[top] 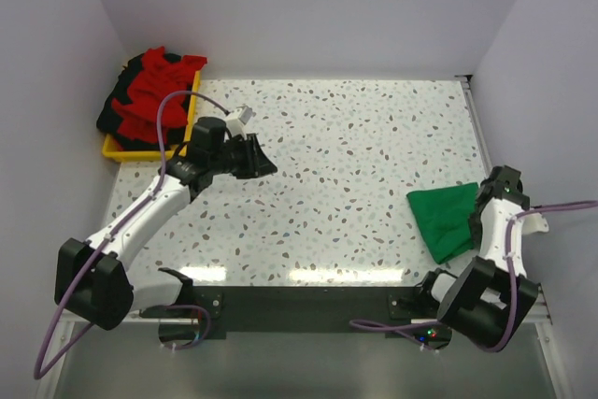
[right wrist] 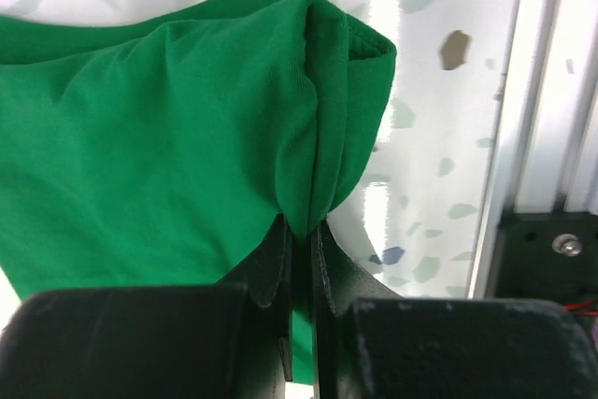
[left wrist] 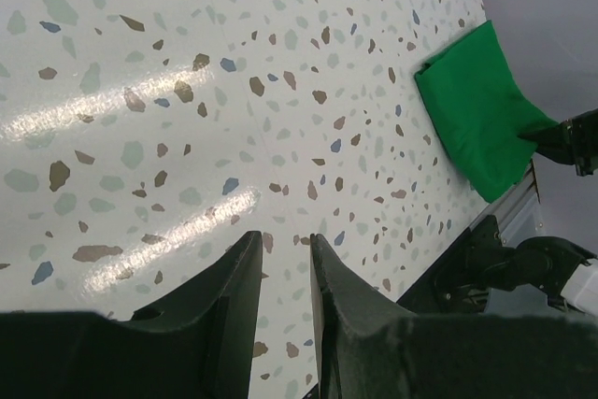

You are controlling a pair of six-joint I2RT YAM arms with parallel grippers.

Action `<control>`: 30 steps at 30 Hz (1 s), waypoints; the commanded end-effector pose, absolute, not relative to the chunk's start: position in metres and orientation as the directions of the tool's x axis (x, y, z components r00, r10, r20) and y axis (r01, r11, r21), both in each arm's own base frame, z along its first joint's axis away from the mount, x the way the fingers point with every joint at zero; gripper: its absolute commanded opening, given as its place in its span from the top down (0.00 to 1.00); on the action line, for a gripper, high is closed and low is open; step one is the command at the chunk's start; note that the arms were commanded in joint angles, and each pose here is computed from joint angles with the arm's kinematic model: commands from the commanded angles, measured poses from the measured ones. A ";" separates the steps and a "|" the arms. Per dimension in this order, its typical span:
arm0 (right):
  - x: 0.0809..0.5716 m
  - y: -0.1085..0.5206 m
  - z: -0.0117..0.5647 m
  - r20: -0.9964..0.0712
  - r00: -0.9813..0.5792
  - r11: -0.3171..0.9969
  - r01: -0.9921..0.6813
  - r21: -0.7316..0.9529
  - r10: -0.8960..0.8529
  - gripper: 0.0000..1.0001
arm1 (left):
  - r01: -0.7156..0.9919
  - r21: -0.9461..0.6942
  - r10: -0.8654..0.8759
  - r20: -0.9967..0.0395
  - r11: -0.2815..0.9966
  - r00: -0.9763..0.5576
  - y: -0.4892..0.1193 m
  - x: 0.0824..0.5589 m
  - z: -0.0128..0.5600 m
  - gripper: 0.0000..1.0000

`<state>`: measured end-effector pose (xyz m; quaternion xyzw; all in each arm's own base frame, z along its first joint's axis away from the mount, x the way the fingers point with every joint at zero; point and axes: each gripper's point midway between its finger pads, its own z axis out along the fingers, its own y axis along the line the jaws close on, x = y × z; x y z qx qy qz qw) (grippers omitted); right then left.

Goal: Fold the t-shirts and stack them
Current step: Neatly place the folded tshirt to the corner, then reset both grippers

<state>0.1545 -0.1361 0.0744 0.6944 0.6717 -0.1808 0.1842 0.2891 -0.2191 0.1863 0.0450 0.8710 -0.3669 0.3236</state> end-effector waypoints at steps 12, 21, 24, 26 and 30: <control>0.121 -0.138 0.095 -0.523 0.029 -0.032 0.999 0.003 0.852 0.13 | 0.380 -0.612 -0.162 -0.646 0.694 -0.746 -0.222 0.284 0.203 0.68; 0.192 -0.128 0.126 -0.471 -0.106 0.248 0.936 0.249 0.876 0.01 | 0.379 -0.607 -0.170 -0.654 0.698 -0.737 -0.220 0.284 0.207 0.67; 0.226 -0.110 0.138 -0.477 -0.157 0.370 0.841 0.393 0.864 0.01 | 0.382 -0.607 -0.168 -0.656 0.697 -0.736 -0.220 0.283 0.208 0.67; 0.240 -0.092 0.140 -0.485 -0.221 0.438 0.808 0.395 0.846 0.01 | 0.377 -0.601 -0.167 -0.657 0.705 -0.735 -0.218 0.282 0.207 0.67; 0.276 -0.046 0.155 -0.569 -0.344 0.593 0.730 0.339 0.747 0.01 | 0.374 -0.575 -0.160 -0.672 0.728 -0.723 -0.212 0.281 0.204 0.65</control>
